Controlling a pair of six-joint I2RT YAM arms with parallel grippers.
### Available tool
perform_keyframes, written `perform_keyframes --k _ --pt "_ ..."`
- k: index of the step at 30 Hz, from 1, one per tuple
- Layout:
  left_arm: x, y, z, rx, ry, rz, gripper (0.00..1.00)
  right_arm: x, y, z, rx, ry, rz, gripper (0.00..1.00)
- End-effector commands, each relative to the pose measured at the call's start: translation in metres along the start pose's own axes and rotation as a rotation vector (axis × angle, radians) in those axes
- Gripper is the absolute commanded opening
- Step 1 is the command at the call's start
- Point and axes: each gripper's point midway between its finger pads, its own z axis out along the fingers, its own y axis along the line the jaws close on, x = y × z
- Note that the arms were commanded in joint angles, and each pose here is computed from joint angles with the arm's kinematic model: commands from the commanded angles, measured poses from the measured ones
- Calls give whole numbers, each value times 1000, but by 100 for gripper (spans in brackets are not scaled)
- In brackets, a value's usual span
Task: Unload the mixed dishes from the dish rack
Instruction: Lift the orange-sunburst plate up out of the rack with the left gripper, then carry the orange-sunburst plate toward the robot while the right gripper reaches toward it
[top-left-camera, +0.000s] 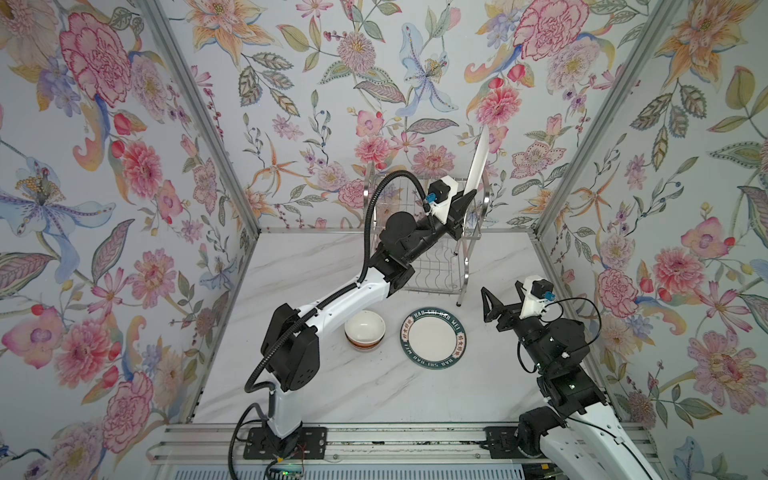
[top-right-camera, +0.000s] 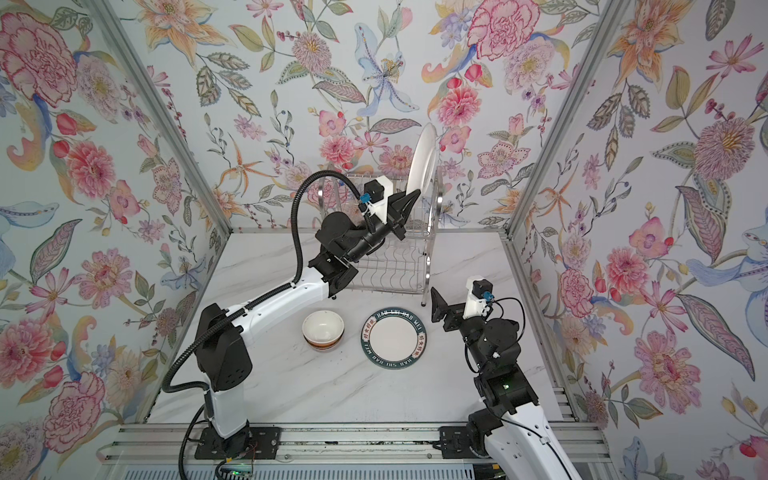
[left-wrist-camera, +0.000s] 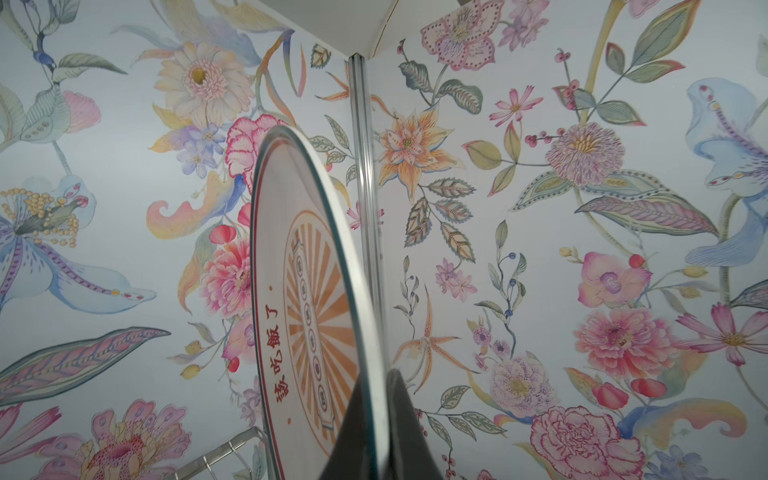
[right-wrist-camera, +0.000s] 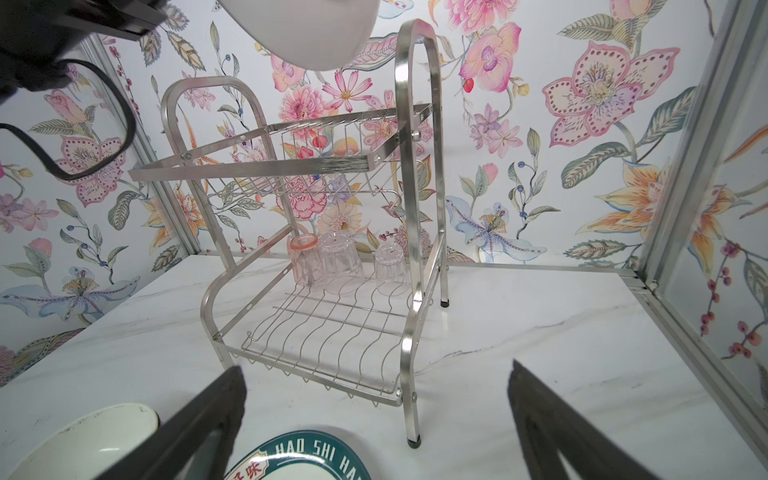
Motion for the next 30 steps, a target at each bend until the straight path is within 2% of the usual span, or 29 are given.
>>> perform_keyframes --k 1,8,13,17,25,30 --pt "-72 -26 -24 105 -167 93 0 -11 0 0 7 -7 36 99" --pt "-80 -46 -83 160 -101 285 0 -10 -5 -2 35 54 126 99" --pt "-77 -57 -127 184 -45 424 0 0 -13 -4 68 136 252 99" --pt "-67 -63 -157 194 47 503 0 11 -14 -3 47 210 366 99" --pt "3 -75 -218 237 422 764 0 18 -10 -6 -27 307 566 99" --pt "32 -79 -249 258 540 890 0 14 -5 -12 -69 316 642 99"
